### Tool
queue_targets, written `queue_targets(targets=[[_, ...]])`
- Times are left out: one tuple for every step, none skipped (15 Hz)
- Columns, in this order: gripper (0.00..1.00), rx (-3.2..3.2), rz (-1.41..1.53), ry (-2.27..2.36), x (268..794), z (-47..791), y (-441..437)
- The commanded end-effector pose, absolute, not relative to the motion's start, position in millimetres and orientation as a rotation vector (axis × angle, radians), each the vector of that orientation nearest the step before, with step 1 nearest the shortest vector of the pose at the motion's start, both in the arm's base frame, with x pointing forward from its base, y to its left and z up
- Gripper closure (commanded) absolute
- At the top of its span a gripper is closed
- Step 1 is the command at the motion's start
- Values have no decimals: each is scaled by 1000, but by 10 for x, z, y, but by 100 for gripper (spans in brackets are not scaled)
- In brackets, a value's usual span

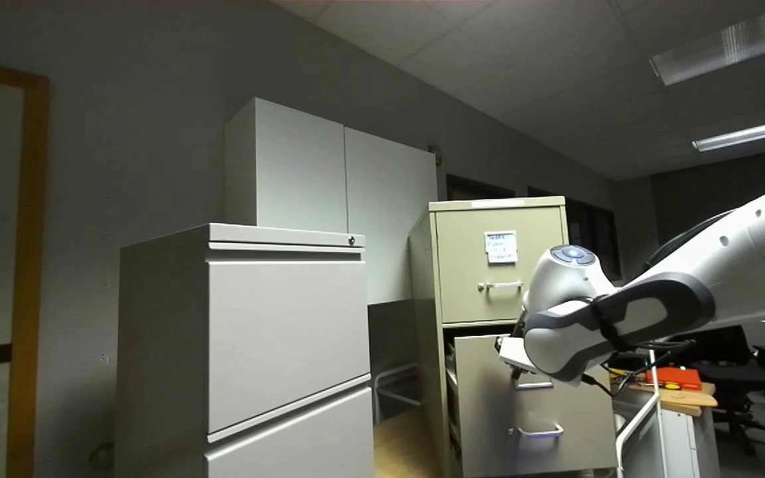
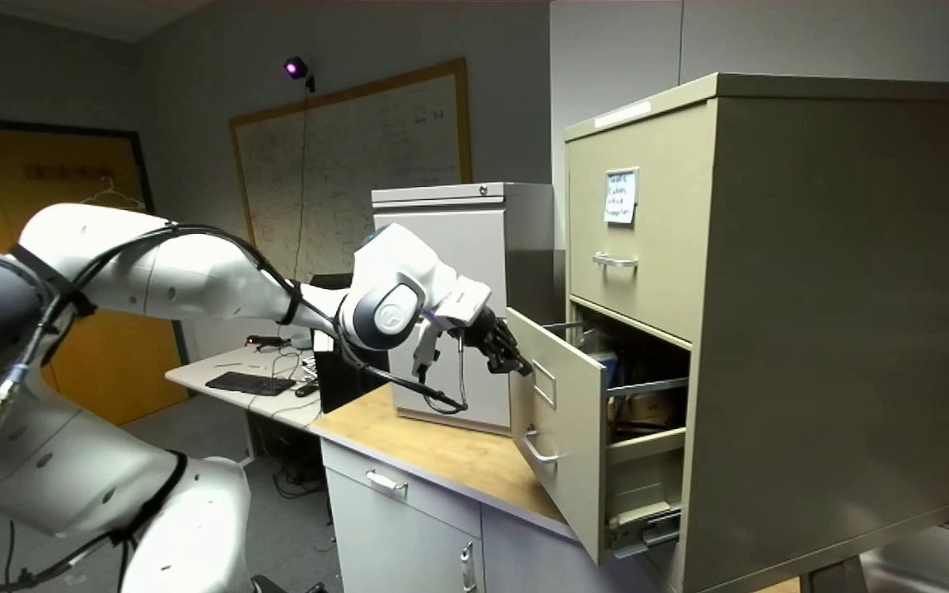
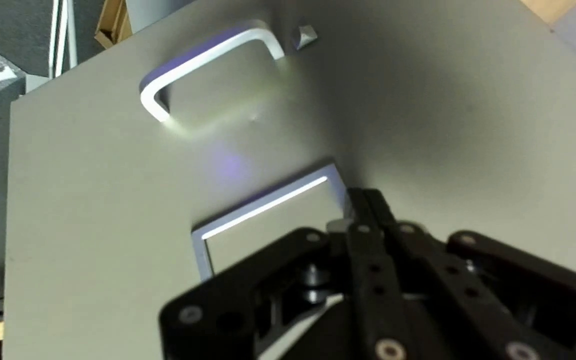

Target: Close the bottom drawer

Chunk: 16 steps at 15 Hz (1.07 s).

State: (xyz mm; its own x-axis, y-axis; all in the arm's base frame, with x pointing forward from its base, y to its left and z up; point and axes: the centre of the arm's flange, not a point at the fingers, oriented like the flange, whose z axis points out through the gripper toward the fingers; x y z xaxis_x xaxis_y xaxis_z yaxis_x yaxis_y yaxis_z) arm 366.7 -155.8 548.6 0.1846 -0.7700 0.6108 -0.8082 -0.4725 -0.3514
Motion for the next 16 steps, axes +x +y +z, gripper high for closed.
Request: queue_targets(targets=[[100, 2176, 1311, -1754, 4217, 5693, -1750], [100, 2128, 1332, -1792, 4311, 5711, -1769], [100, 2092, 1338, -1820, 4411, 5726, -1785], [100, 2066, 1342, -1832, 4510, 5743, -1801], [100, 2042, 1342, -1842, 4606, 5766, -1812], [100, 2028, 1336, -1844, 4723, 5777, -1830], [100, 2012, 1335, -1844, 4819, 5794, -1847], [100, 2005, 1324, -1841, 4932, 5806, -1863], [100, 1998, 1314, -1840, 5028, 5819, -1873], [100, 1992, 1298, -1832, 5117, 5834, -1884], [100, 1989, 1281, -1827, 5198, 5855, -1891], [100, 1986, 1266, -1824, 5280, 5874, -1903], [100, 1985, 1247, -1822, 5362, 5906, -1905], [100, 1978, 1232, -1821, 5447, 5926, -1912], [100, 1967, 1213, -1817, 5537, 5938, -1926], [100, 1952, 1197, -1818, 5610, 5939, -1928]])
